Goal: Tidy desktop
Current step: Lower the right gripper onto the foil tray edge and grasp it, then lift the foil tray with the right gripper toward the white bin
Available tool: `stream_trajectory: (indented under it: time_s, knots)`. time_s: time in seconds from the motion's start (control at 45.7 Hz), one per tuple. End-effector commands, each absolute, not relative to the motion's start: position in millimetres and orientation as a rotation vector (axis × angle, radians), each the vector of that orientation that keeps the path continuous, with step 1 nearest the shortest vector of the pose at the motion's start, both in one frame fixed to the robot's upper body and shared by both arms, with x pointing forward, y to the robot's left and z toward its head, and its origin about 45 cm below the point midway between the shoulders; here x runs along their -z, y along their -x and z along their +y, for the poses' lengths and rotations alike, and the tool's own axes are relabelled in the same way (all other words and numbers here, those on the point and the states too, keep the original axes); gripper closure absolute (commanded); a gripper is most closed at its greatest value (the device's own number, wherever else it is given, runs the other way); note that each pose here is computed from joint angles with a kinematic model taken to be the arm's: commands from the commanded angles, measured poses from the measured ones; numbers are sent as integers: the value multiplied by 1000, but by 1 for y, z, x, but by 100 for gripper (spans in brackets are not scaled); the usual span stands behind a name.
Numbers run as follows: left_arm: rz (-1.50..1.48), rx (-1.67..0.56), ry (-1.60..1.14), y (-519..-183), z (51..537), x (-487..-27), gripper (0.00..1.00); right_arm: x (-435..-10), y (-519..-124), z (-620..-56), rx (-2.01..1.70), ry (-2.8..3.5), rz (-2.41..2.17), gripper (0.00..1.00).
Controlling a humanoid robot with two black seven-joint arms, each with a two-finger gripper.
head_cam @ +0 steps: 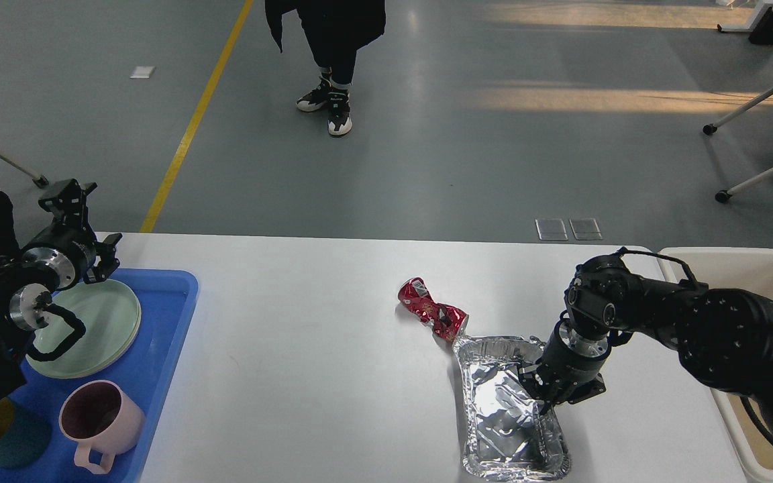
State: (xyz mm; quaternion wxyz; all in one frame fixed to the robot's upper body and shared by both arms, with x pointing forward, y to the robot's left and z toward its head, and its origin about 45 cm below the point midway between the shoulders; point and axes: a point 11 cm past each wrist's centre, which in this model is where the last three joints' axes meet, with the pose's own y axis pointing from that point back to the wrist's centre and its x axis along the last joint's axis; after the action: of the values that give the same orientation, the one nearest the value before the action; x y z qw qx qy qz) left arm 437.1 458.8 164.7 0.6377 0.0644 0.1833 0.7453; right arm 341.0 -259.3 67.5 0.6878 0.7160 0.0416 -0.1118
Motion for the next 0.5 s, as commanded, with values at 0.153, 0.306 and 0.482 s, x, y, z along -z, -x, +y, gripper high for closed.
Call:
stream_trajectory:
  time_s: [0.153,0.306,0.482]
  knots:
    - [418,-1702,-147,-437,459,-165,4,-100,-370,-271,214,-1611,5,100]
    - [418,-1702,-149,-437,459,-165,4,-115,-380,-291,214,-1599,-52,100]
    - [419,-1701,-147,-437,459,-165,4,-129,-389,-303,206,-1594,-93,100]
